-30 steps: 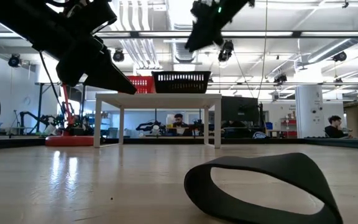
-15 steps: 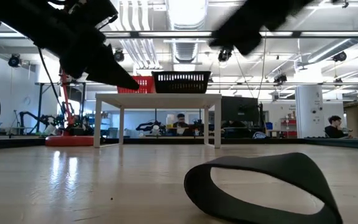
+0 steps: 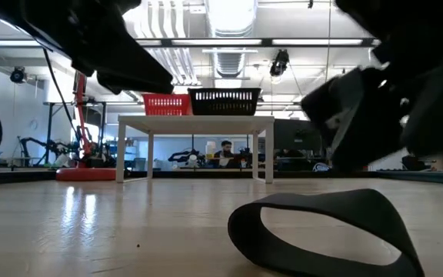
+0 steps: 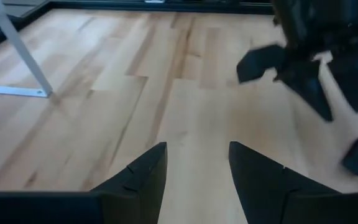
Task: Pick & Place Office Desk Supplies
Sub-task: Put the black rubber band into the red bin on the shelf
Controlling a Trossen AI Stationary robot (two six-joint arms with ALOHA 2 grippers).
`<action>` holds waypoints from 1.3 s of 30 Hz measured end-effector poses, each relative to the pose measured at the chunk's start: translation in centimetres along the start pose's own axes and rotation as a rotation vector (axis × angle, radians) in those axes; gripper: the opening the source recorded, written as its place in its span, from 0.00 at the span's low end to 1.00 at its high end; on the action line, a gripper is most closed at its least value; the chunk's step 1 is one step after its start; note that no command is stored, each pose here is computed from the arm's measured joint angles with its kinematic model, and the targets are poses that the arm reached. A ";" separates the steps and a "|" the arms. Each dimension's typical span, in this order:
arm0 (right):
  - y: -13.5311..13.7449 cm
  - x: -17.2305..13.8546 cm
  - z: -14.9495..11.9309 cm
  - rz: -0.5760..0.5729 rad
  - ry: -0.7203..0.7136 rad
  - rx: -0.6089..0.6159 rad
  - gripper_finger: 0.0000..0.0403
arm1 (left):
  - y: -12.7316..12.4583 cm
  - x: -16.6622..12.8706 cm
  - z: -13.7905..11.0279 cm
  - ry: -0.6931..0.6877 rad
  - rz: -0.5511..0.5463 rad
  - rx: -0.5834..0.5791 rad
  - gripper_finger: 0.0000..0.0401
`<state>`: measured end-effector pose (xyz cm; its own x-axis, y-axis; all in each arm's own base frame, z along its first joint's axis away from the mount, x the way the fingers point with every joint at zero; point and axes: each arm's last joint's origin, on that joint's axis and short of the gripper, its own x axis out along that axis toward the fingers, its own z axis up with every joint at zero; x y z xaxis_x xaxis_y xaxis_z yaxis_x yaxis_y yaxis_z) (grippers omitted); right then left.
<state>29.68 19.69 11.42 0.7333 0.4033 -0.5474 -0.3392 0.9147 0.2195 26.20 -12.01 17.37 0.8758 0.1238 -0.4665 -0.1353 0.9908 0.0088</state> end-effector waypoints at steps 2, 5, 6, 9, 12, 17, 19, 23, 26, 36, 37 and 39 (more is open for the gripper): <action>0.1 1.5 0.0 0.008 0.015 0.010 0.44 | -0.4 -0.2 -0.1 -0.001 -0.014 -0.004 0.44; 0.5 3.4 0.1 0.067 0.043 0.008 0.49 | -0.8 -0.5 -0.2 -0.002 -0.031 -0.016 0.44; 0.6 4.0 0.2 0.085 0.055 0.009 0.51 | -1.0 -0.6 -0.3 -0.002 -0.037 -0.018 0.44; 0.9 5.4 0.6 0.078 0.093 0.022 0.52 | -1.4 -0.8 -0.4 -0.002 -0.051 -0.012 0.44; 1.2 6.2 1.1 0.062 0.130 0.021 0.46 | -1.5 -0.9 -0.5 -0.002 -0.058 -0.008 0.44; 1.3 5.8 1.6 0.003 0.185 -0.013 0.19 | -1.6 -1.0 -0.4 -0.004 -0.060 -0.007 0.44; 1.0 4.9 1.4 -0.049 0.198 -0.053 0.07 | -1.6 -1.0 -0.5 -0.004 -0.060 0.005 0.44; -0.6 2.8 0.6 -0.151 0.137 -0.093 0.04 | -1.6 -1.0 -0.5 -0.004 -0.060 0.036 0.44; -3.1 1.4 1.0 -0.239 -0.056 -0.100 0.04 | -1.4 -0.9 -0.6 -0.007 -0.046 0.064 0.44; -9.6 -1.9 2.2 -0.360 -0.468 -0.102 0.02 | 1.0 0.5 0.1 -0.015 0.044 0.143 0.44; -10.0 -2.0 2.1 -0.362 -0.457 -0.103 0.02 | 1.4 0.7 0.2 -0.017 0.057 0.141 0.44; -10.6 -2.0 2.1 -0.338 -0.447 -0.107 0.02 | 2.2 1.1 0.4 -0.018 0.084 0.150 0.44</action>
<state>33.03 9.25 11.93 0.9816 0.0814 -0.1730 -0.0834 0.9965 -0.0042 27.03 -9.71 17.28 0.8727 0.2063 -0.4426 -0.1389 0.9738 0.1801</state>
